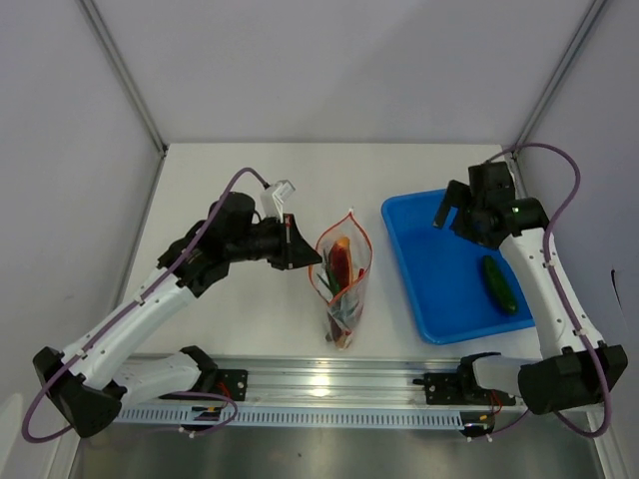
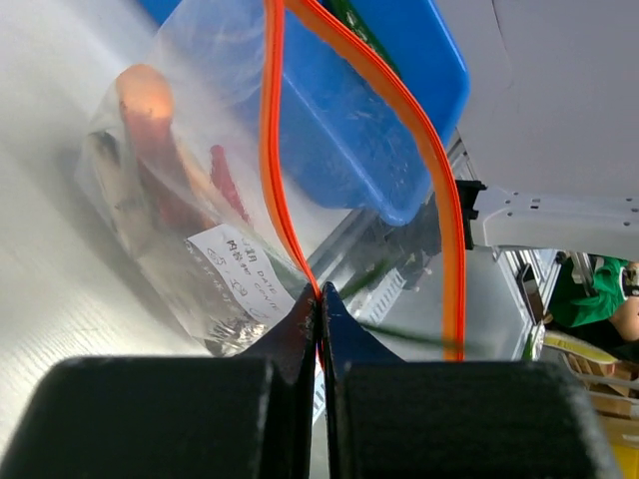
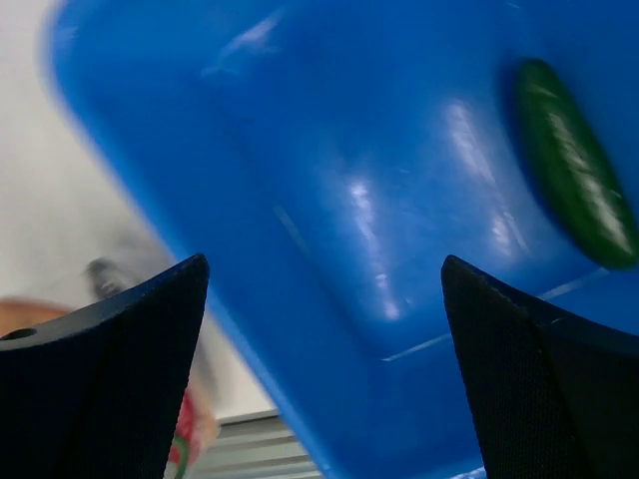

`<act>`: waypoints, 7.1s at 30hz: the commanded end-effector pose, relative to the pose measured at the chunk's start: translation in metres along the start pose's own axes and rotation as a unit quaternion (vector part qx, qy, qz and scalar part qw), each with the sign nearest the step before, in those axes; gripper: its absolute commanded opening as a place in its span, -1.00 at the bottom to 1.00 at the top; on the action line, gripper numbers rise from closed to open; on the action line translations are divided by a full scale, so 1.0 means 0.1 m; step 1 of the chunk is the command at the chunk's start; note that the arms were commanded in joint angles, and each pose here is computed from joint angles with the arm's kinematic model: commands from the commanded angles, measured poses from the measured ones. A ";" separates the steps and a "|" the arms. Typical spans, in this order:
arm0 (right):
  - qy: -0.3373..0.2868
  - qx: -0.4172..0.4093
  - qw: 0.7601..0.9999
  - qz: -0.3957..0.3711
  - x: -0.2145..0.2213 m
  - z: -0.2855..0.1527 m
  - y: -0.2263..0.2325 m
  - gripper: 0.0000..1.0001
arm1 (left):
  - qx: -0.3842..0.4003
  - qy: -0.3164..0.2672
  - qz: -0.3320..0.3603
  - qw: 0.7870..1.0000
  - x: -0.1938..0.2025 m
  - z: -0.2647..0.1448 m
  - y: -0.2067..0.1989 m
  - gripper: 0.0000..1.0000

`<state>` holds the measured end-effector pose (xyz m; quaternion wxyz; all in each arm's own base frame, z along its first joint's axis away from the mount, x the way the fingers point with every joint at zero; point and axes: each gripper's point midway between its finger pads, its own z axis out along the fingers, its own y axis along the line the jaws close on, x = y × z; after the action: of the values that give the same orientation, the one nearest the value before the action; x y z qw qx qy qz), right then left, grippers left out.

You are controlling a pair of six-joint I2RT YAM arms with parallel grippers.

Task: Place the food in the zip-top bag and seal the zipper
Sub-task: Move the fake vegetable to the bin, then pick up the fake vegetable from the bin, then place the fake vegetable in the zipper food storage bag.

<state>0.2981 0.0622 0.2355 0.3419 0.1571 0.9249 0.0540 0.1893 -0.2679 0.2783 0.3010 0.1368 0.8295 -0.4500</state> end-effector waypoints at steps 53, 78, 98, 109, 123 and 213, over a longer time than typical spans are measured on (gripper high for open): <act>0.141 0.240 0.959 0.042 0.97 1.68 -1.42 0.38 | 0.060 0.035 -0.013 0.997 0.20 0.28 0.04 -0.99; 0.023 0.240 0.970 -0.021 0.25 1.10 -1.35 0.84 | 0.055 0.059 -0.026 0.996 0.31 0.31 0.11 -0.99; 0.038 0.304 0.948 -0.085 0.25 1.76 -1.55 0.72 | 0.045 0.080 -0.030 0.995 0.42 0.30 0.17 -0.99; 0.058 0.334 0.934 -0.117 0.42 1.93 -1.59 0.07 | 0.042 0.079 -0.035 0.995 0.40 0.30 0.17 -0.99; 0.014 0.313 0.939 -0.144 0.57 1.76 -1.01 -0.81 | 0.023 0.084 -0.042 0.995 0.43 0.30 0.23 -0.99; 0.116 -0.234 0.959 0.106 2.04 -0.29 2.15 -1.00 | 0.081 0.020 -0.032 0.996 -0.09 0.23 -0.23 -0.99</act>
<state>0.1892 0.3167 0.1756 0.2601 0.1614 0.9026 0.3027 0.1942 -0.2985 0.2534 0.2218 0.1388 0.8333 -0.4869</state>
